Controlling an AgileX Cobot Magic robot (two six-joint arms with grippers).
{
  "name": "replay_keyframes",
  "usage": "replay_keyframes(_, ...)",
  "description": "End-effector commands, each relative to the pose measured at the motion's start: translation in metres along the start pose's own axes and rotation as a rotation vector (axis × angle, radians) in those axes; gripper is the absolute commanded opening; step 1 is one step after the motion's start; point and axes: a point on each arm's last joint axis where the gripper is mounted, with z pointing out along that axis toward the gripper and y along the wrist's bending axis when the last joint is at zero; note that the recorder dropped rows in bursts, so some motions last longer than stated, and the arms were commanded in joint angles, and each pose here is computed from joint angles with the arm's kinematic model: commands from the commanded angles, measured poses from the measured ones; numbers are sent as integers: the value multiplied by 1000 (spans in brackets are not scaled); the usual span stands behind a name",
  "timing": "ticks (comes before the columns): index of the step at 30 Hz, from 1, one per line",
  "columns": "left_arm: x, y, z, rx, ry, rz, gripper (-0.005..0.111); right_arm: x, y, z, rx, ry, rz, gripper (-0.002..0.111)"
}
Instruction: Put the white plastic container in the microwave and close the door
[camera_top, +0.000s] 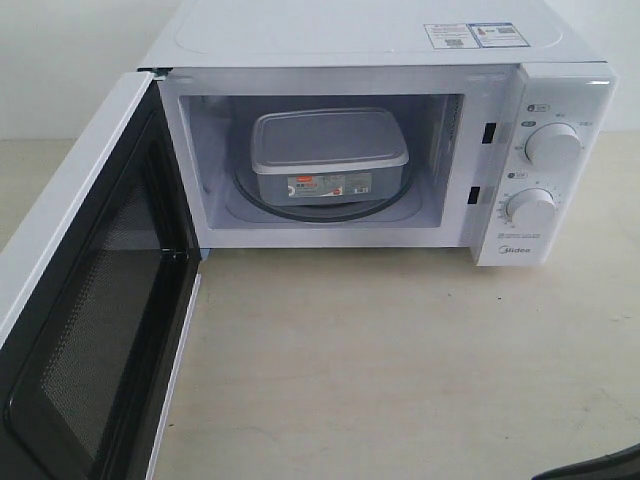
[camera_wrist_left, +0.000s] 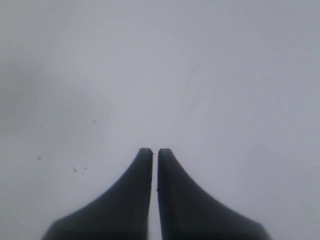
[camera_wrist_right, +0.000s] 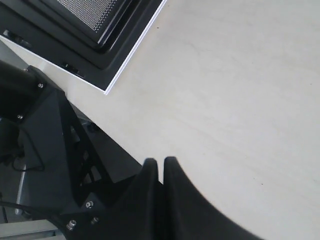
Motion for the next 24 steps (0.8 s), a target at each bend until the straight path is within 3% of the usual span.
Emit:
replay_keyframes(1,-4,5,8,-151,107,-371,4,0,-1,-1,4,-12,-15,0)
replay_keyframes(2,-6,3,11,-182,192,-379,4,0,-1,-1,4,-12,-13,0)
replay_keyframes(6,-22,-9,28,-233,491,-231,4,-2,0,-4,-4,-63,-17,0)
replay_keyframes(18,-68,-34,68,-407,1340,-92,4,18,2,-24,-35,-31,-49,0)
replay_keyframes(24,-72,-34,92,-320,1373,27,4,28,1,-24,-23,75,-54,0)
